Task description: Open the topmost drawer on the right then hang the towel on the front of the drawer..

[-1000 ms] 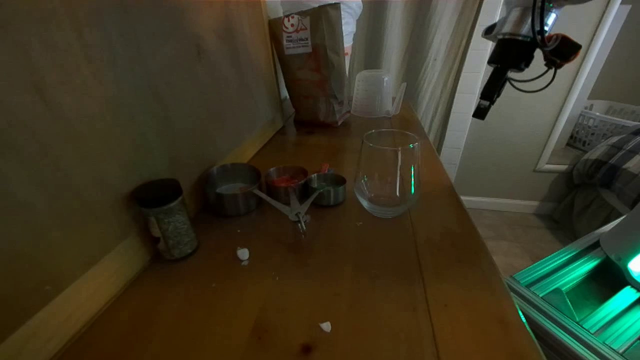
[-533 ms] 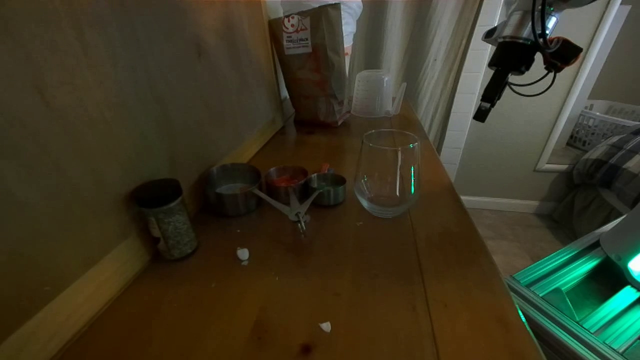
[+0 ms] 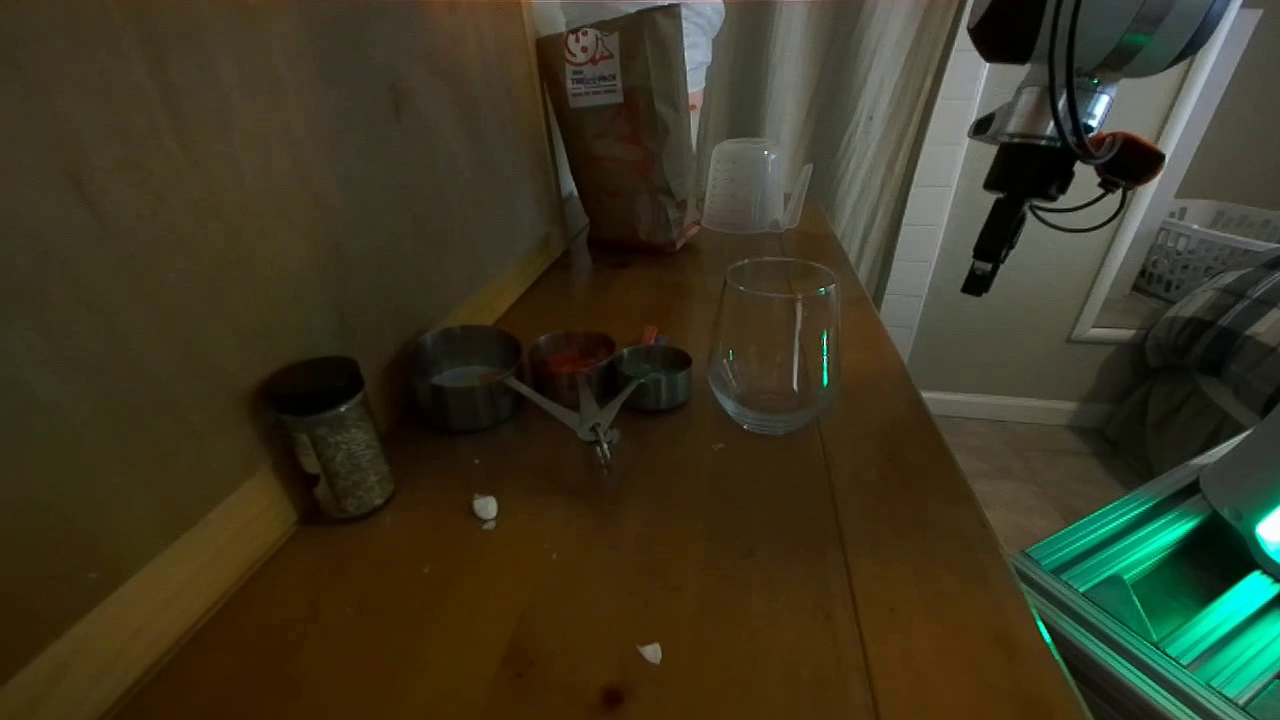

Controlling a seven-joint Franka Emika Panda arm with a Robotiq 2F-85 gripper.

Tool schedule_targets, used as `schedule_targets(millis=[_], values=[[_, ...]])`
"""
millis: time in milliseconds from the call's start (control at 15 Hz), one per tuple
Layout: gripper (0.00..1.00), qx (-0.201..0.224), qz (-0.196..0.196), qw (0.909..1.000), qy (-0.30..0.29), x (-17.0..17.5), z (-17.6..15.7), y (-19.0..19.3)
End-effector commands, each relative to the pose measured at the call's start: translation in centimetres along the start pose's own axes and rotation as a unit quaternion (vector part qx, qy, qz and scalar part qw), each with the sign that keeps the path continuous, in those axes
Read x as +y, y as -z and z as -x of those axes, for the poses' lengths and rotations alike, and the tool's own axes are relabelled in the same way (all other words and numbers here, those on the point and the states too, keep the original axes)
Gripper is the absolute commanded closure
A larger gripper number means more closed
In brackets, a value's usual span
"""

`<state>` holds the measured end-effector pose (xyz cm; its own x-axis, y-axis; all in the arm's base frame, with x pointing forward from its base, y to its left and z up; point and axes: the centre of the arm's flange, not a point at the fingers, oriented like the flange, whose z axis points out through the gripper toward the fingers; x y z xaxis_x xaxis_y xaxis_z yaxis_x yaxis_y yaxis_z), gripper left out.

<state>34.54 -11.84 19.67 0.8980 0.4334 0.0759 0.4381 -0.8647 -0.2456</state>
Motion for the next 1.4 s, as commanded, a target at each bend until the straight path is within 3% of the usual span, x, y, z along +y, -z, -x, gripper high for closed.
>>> schedule_targets(millis=[0,533,800,1067,1133,1333], values=[[0.0,0.015,0.018,0.9985,0.051,-0.1,0.4,-4.6],[0.0,0.12,0.025,0.9787,0.165,-0.6,-1.8,-7.4],[0.0,0.13,0.023,0.9761,0.172,1.3,-1.4,-9.4],[0.0,0.126,-0.004,0.9754,0.181,2.6,-1.0,-14.0],[0.0,0.123,0.007,0.9768,0.175,1.0,-0.4,-9.6],[0.0,0.113,-0.009,0.9776,0.177,1.8,-0.3,-12.5]])
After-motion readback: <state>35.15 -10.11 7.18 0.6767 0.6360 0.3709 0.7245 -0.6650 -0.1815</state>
